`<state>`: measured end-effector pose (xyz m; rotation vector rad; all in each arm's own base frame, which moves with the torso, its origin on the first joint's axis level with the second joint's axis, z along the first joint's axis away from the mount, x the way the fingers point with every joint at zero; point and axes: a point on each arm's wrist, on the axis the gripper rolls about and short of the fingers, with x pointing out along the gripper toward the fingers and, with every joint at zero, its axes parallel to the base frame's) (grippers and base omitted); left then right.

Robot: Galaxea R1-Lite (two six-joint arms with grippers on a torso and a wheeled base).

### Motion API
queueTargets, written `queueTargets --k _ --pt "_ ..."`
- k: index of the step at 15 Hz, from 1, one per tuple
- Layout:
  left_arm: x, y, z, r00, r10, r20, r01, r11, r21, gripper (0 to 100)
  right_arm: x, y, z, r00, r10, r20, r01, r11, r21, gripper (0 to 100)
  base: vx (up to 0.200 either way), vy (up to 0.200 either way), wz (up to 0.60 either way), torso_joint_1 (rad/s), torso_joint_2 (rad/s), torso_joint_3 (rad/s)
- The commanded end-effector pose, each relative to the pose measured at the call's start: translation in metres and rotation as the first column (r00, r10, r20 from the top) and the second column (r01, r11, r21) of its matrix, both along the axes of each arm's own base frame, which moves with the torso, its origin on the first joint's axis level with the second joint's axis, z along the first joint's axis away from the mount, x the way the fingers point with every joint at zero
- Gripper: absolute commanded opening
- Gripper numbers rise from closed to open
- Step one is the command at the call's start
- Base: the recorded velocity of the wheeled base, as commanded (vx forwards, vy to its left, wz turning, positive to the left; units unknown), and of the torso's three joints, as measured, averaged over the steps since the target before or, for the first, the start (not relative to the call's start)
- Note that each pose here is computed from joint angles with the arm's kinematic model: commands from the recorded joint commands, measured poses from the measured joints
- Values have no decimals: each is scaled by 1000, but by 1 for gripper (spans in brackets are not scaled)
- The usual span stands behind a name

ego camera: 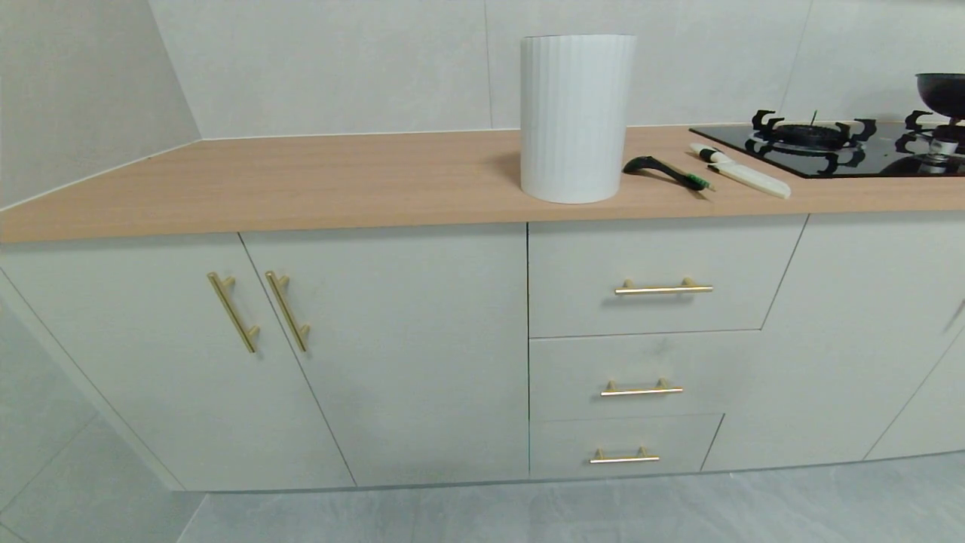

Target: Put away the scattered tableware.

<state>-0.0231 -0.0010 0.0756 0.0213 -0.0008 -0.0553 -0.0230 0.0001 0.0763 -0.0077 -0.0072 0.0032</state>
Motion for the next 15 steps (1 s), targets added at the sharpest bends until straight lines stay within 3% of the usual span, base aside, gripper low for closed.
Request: queueTargets --k 1,3,4,8,12,15 --pt "0 0 0 1000 0 -2 0 1000 0 100 -1 0 4 1000 1 22 -2 1000 5 100 0 0 0 0 0 0" --pt "0 0 0 1000 0 -2 0 1000 2 100 -8 0 28 993 22 120 -26 999 37 100 0 0 0 0 0 0" --pt "0 0 0 1000 0 -2 0 1000 0 100 -8 1 28 994 51 100 -54 998 34 100 0 0 0 0 0 0" --pt "0 0 0 1000 0 -2 0 1000 0 100 5 3 47 986 153 -63 -150 988 48 100 0 0 0 0 0 0" --pt "0 0 0 1000 0 -2 0 1000 0 100 54 6 83 923 241 -299 -225 970 87 100 0 0 0 0 0 0" --pt "0 0 0 1000 0 -2 0 1000 0 100 85 12 100 877 290 -383 -273 957 100 100 0 0 0 0 0 0"
